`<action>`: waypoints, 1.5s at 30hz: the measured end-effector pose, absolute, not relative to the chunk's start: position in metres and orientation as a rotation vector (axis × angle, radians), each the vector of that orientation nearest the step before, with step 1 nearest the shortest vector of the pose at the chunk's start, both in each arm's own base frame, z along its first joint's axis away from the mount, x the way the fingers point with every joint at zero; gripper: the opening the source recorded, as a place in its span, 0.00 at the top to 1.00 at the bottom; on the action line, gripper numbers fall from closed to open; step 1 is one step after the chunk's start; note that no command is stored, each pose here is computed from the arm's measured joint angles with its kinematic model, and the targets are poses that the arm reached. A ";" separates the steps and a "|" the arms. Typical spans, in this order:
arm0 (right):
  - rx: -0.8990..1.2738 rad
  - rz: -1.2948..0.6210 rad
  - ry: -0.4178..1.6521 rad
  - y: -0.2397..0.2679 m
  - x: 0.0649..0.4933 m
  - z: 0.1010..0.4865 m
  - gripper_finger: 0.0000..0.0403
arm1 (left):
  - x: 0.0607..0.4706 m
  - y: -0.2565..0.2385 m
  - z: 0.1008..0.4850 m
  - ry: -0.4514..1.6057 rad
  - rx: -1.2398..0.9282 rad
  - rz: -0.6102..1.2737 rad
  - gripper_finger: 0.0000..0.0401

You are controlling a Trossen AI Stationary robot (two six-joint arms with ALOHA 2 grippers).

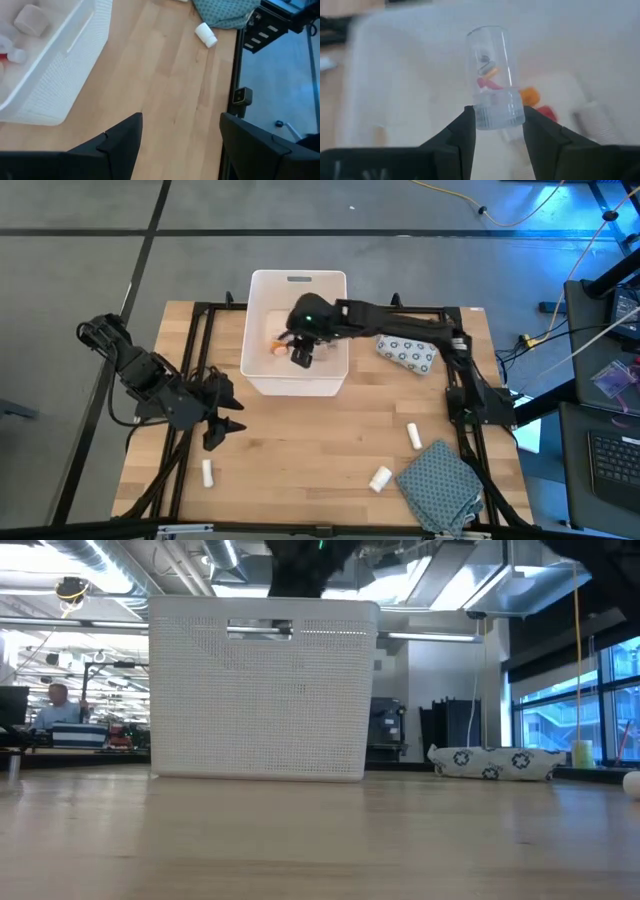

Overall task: Pick & place medical supplies in basket/bin
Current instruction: Put the transparent pill bottle into the white bin, then put the bottom white gauze into the white bin

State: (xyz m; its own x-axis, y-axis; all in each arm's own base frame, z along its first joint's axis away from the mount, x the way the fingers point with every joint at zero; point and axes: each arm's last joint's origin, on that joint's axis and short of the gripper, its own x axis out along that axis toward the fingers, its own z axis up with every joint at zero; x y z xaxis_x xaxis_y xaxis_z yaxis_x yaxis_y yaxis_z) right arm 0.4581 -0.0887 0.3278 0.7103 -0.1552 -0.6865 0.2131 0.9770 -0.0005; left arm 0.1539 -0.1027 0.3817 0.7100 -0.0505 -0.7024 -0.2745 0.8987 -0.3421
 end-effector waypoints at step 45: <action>0.160 -0.119 1.089 -0.108 0.502 0.207 0.28 | 0.156 -0.107 0.383 0.789 -0.497 0.081 0.36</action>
State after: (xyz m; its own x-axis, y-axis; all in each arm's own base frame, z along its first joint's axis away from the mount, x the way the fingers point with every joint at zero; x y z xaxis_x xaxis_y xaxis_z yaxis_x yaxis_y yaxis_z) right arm 0.5023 -0.1085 0.2067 0.4585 -0.0179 -0.8885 0.1751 0.9820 0.0706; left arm 0.1563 -0.1068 0.3828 0.7074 -0.1124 -0.6978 -0.2524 0.8820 -0.3979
